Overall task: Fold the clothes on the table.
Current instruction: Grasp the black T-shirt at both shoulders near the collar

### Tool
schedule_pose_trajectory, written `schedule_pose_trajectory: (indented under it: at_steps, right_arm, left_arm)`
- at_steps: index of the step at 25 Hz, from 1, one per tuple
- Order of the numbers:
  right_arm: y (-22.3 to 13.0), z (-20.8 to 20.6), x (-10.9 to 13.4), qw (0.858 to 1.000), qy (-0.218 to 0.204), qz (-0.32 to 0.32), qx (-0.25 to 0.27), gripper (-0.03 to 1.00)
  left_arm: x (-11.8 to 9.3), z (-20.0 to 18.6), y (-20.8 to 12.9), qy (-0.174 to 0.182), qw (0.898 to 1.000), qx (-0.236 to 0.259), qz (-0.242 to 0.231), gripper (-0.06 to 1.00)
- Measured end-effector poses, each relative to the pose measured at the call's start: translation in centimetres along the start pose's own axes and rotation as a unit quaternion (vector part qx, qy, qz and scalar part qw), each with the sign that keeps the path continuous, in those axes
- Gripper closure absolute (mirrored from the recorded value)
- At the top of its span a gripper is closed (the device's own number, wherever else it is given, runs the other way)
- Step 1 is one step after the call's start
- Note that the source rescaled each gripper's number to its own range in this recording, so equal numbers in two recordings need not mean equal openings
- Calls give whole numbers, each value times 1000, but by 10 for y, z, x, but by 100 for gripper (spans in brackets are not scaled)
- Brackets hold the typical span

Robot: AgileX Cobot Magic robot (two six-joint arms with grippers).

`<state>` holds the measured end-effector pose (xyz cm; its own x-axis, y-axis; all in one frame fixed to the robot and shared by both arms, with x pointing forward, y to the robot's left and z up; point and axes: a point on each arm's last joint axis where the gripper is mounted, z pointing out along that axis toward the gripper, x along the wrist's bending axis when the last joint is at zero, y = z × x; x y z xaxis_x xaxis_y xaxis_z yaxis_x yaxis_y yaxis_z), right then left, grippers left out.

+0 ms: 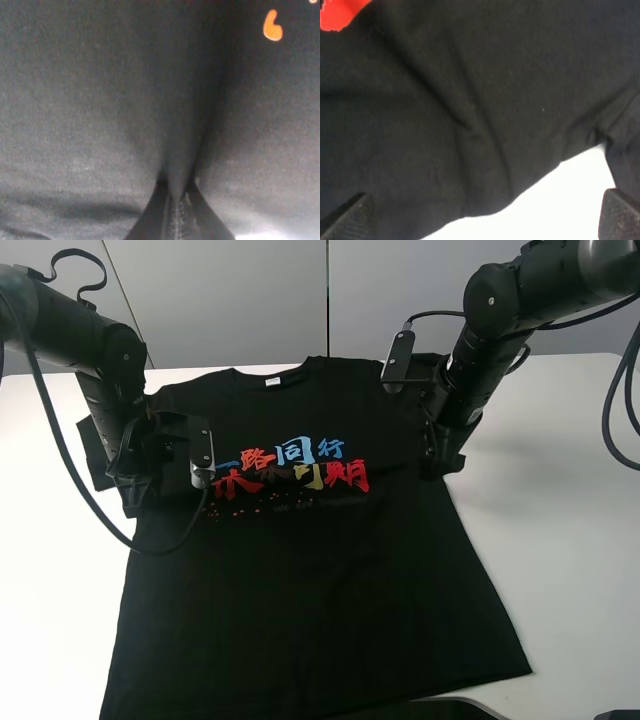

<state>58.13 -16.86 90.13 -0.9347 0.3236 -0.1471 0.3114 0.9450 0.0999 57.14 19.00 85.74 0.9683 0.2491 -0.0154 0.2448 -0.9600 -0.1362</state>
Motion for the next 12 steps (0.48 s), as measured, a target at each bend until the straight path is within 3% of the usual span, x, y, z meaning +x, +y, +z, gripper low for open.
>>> schedule_pose_trajectory:
  at_steps: [7,12]
  right_arm:
    - [-2,32,5,999,36,-14,23,2]
    - [7,31,-7,999,26,-15,14,2]
  left_arm:
    - [0,0,0,1,1000,1,2,94]
    - [0,1,0,0,1000,2,2,94]
